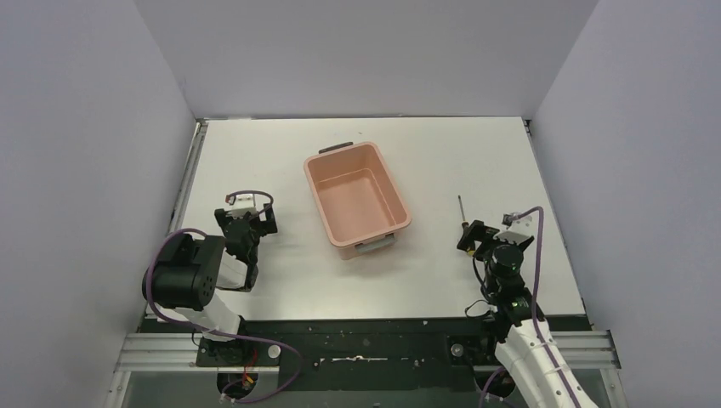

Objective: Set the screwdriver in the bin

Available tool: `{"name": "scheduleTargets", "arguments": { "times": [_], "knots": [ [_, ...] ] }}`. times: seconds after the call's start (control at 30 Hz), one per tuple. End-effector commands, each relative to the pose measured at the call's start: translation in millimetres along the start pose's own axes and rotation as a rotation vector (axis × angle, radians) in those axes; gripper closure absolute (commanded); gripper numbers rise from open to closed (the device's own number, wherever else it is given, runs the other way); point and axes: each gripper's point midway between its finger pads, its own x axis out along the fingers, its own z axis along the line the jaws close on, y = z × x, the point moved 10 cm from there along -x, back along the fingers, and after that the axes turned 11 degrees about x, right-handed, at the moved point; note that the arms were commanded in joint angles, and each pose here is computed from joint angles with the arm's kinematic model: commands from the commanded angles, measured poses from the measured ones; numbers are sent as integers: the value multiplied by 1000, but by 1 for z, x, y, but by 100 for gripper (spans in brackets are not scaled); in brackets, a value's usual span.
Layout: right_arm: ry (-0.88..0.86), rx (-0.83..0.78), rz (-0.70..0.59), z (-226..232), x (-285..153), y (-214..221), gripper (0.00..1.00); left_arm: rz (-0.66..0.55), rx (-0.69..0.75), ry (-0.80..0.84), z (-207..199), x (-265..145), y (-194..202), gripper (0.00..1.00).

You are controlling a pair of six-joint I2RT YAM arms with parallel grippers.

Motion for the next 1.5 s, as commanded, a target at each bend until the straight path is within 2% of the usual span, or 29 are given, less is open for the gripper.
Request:
{"name": "scheduleTargets", "arguments": {
  "times": [0.0,0.2,0.33,0.47,0.63,0.77,0.9,1.03,1.2,1.27,1.3,1.33,1.4,1.47],
  "knots": [
    [-14,26,-78,13,3,-27,0,-69,-12,2,2,6,-16,3],
    [59,-35,-61,39,-3,-97,0,-69,-12,2,2,6,-16,3],
    [142,-145,84,68,13,-152,0,-68,-12,2,2,6,-16,3],
    [172,-235,325,95,43,-185,0,-69,-12,3,2,6,-16,3],
    [216,-260,565,85,91,-156,0,-69,-12,2,2,6,-16,3],
    [216,-239,714,59,117,-102,2,-69,-12,1,2,6,-16,2],
    [196,-243,849,41,124,-50,6,-69,-11,2,2,6,-16,3],
    [198,-254,934,25,124,-14,11,-66,-10,2,2,6,-15,3],
    [253,-285,974,12,130,10,20,-69,-12,2,2,6,-16,3],
    [257,-293,992,9,132,15,29,-69,-12,2,2,6,-16,3],
    [257,-298,999,9,133,16,39,-69,-11,2,2,6,-16,3],
    [254,-304,1012,9,133,16,57,-68,-12,2,2,6,-16,3],
    [244,-316,1012,13,136,8,82,-67,-11,2,2,6,-16,3],
    [236,-328,998,22,137,-12,100,-68,-11,1,2,6,-16,3]
  ]
}}
